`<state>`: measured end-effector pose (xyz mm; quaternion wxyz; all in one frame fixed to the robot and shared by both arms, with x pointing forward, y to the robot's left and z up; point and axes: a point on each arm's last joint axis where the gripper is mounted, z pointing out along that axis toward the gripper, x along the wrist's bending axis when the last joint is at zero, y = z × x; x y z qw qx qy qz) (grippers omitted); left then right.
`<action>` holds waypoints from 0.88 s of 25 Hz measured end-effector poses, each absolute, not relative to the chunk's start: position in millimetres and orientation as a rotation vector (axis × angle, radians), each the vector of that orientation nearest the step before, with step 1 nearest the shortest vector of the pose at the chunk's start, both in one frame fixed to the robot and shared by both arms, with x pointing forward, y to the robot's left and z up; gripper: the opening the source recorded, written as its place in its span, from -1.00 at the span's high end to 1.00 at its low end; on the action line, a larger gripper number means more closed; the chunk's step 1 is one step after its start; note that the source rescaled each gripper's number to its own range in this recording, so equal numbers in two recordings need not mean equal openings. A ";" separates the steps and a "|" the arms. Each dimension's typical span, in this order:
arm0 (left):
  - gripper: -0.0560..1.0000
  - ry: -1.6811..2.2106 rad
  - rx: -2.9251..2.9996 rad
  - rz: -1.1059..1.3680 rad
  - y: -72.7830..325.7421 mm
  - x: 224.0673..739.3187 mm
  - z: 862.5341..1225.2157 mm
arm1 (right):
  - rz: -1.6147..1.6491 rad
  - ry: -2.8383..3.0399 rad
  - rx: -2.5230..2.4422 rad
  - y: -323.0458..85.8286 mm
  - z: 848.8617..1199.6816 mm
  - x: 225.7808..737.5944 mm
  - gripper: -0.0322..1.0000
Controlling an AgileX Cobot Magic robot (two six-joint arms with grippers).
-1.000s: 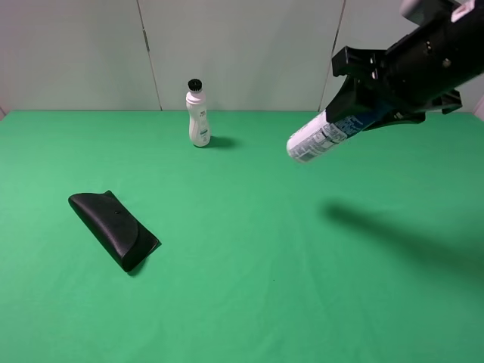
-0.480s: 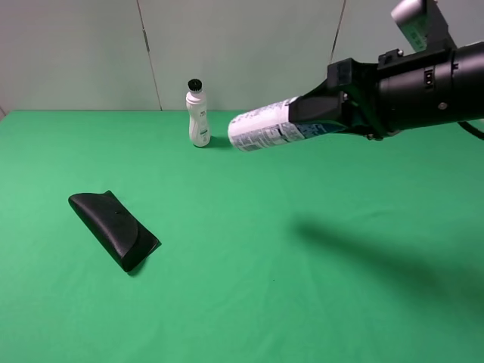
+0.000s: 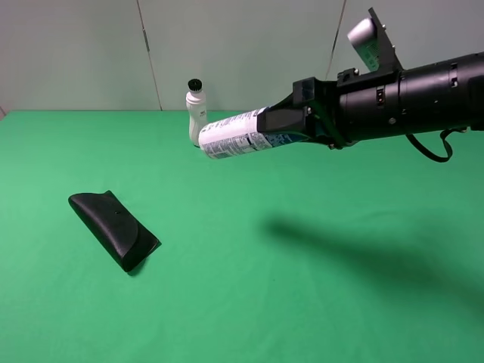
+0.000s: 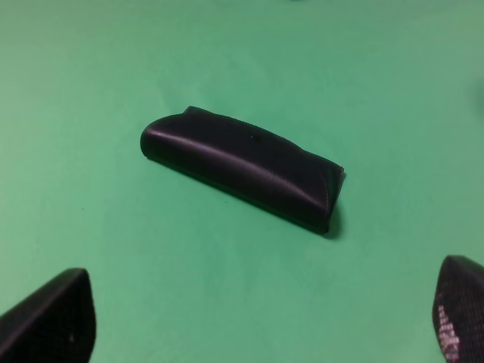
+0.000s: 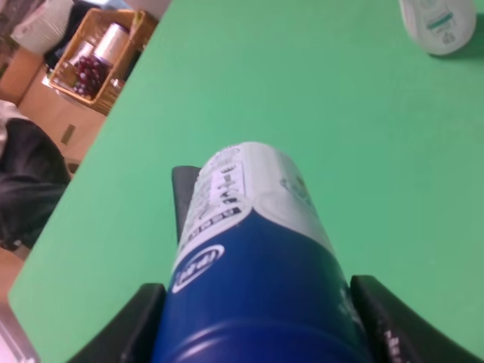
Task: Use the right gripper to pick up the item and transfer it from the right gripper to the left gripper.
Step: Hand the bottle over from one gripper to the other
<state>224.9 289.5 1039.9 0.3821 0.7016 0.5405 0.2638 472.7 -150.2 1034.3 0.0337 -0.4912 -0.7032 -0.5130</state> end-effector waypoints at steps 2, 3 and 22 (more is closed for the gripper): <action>-1.00 1.379 1.790 0.673 289.5 224.9 1039.9 | -1.597 -2.148 -1.515 -150.0 1035.5 473.5 0.91; -1.00 1.379 1.790 0.673 289.5 224.9 1039.9 | -1.610 -2.142 -1.514 -149.8 1036.2 473.9 0.91; -1.00 1.379 1.790 0.673 289.5 224.9 1039.9 | -1.701 -2.080 -1.510 -148.7 1041.8 476.8 0.91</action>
